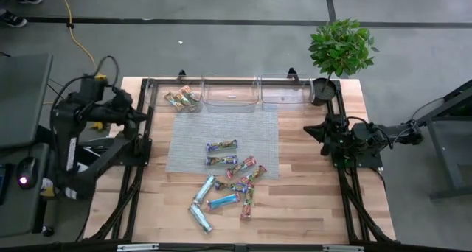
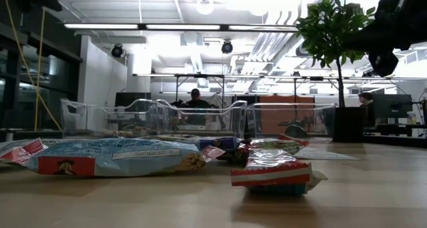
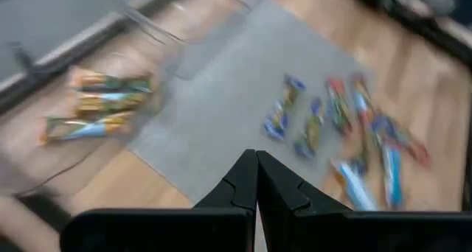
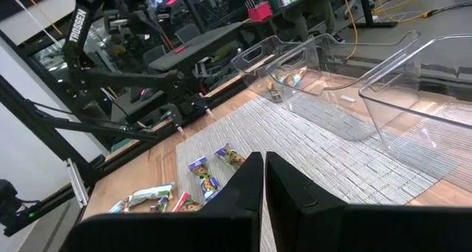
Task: Pick and place Granola Bars by type
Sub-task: Put the yellow granola bar into the left transparent bin
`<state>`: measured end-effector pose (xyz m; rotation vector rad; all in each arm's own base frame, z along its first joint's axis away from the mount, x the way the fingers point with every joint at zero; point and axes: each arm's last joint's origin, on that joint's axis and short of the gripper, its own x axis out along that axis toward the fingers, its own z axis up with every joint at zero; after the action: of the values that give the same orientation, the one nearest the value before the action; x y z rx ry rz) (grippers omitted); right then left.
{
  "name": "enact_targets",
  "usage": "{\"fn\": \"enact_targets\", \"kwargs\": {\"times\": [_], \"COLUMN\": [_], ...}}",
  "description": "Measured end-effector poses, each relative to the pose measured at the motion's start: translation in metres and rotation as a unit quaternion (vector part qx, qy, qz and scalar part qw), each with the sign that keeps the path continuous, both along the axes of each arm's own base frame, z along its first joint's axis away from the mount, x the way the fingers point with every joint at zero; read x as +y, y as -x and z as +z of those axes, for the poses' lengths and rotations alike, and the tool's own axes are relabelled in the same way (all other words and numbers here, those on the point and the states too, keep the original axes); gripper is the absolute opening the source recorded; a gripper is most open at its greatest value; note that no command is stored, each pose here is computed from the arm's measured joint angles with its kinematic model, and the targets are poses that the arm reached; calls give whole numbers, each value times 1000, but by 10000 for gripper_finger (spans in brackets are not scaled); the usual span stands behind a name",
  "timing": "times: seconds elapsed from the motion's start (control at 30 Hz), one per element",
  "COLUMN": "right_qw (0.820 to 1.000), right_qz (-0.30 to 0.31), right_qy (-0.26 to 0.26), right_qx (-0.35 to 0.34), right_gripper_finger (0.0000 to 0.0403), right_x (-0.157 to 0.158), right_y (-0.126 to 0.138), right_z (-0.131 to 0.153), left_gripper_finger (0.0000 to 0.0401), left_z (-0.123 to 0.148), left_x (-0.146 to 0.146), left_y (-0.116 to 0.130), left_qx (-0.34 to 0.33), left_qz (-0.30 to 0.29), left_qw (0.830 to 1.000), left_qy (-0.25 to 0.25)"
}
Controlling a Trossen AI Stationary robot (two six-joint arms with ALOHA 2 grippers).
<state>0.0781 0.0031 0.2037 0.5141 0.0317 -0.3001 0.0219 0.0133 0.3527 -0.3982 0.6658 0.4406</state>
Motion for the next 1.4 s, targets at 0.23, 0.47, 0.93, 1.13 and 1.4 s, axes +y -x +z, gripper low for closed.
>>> {"fn": "enact_targets", "kwargs": {"times": [0.23,0.47,0.93,1.13,1.4], "right_qw": [1000,999,998,998,999], "right_qz": [-16,-41,-59,-53,-23], "right_qy": [-5,-4,-20,-21,-25], "right_qx": [-2,-2,10,9,11], "right_gripper_finger": [0,0,0,0,0], "right_x": [-1,-2,-3,-3,-1], "right_y": [0,1,2,1,0], "right_z": [0,0,-4,-4,-4], "left_gripper_finger": [1,1,1,1,1], "left_z": [-32,-75,-114,-118,-129], "left_x": [43,66,17,-18,-60], "left_y": [-29,-70,-168,-187,-192], "left_qx": [33,53,229,232,214], "left_qz": [-153,-283,-358,-154,79], "left_qw": [980,948,903,958,947], "left_qy": [122,137,65,70,226]}}
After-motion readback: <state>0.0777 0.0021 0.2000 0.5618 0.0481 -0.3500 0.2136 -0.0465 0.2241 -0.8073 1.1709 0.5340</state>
